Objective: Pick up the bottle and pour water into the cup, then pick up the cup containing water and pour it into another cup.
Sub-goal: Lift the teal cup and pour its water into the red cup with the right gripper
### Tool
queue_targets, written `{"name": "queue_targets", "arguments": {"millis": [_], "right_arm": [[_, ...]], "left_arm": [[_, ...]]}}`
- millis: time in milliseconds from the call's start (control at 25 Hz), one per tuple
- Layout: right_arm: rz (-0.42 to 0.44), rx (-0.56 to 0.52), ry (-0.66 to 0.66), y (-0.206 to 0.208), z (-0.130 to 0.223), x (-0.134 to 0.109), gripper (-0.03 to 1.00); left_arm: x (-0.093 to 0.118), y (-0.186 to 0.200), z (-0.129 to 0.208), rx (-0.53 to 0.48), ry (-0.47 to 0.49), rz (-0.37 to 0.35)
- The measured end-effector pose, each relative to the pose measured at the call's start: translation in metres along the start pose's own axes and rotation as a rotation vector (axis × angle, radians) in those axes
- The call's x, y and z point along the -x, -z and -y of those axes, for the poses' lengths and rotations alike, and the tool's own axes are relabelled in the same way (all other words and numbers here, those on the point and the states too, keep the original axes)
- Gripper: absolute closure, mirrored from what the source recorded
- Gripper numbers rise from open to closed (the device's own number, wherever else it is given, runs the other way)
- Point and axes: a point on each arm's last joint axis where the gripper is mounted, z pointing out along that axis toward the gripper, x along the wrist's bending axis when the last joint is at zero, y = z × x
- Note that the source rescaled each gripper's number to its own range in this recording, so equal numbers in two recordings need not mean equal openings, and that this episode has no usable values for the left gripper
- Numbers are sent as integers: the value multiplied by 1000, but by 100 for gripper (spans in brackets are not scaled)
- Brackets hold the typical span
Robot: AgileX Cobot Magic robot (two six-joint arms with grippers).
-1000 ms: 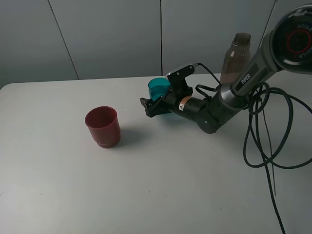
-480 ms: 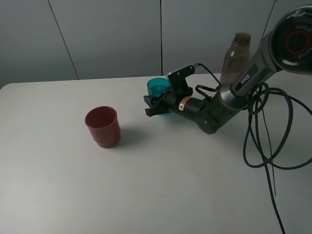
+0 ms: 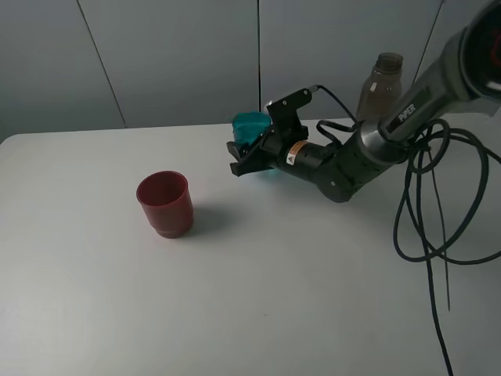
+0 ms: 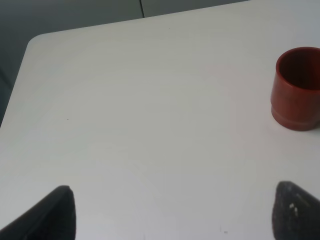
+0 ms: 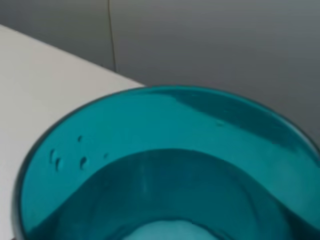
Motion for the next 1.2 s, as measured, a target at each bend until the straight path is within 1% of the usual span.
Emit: {"name": "queue_targets", "arguments": {"millis": [120, 240, 680, 720, 760, 800, 880, 1200], "right_arm": [[-14, -4, 29, 0, -17, -1, 91], [-47, 9, 67, -5, -31, -7, 91], [-183, 63, 185, -23, -61, -52, 91], [-192, 66, 195, -23, -62, -54, 91], [-203, 69, 208, -24, -62, -57, 89], [-212, 71, 221, -24, -63, -59, 91], [-232, 72, 253, -24, -62, -65, 91], [-273, 80, 374, -23, -61, -73, 91]], "left_arm": [[0, 0, 0, 0, 0, 0], [0, 0, 0, 0, 0, 0], [0, 0, 0, 0, 0, 0], [0, 0, 0, 0, 0, 0], [0, 0, 0, 0, 0, 0], [0, 0, 0, 0, 0, 0], [0, 0, 0, 0, 0, 0], [0, 0, 0, 0, 0, 0]]}}
